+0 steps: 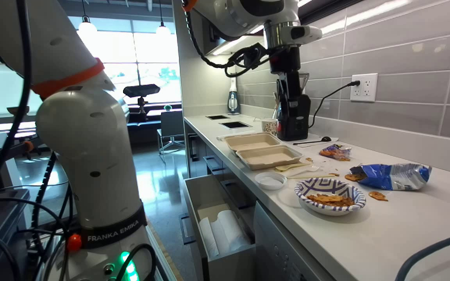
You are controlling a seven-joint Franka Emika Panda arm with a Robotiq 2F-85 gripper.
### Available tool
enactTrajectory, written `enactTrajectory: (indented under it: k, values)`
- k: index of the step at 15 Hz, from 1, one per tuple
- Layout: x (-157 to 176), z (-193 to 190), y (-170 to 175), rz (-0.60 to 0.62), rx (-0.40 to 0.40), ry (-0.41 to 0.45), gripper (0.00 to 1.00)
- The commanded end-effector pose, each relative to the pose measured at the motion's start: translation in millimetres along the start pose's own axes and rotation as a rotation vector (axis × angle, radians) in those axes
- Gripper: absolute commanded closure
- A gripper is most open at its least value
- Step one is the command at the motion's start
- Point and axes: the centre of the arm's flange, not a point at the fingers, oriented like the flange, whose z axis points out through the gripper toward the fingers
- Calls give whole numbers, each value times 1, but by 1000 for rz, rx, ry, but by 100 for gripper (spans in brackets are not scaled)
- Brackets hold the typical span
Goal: Put a cookie inside the styrofoam container
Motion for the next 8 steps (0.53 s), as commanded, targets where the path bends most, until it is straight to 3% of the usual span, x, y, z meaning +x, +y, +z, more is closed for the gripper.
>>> enactTrajectory:
  k: [1, 8]
  values:
    - [26, 39, 18, 72, 1, 0, 0]
    - [44, 87, 71, 131, 6, 3, 0]
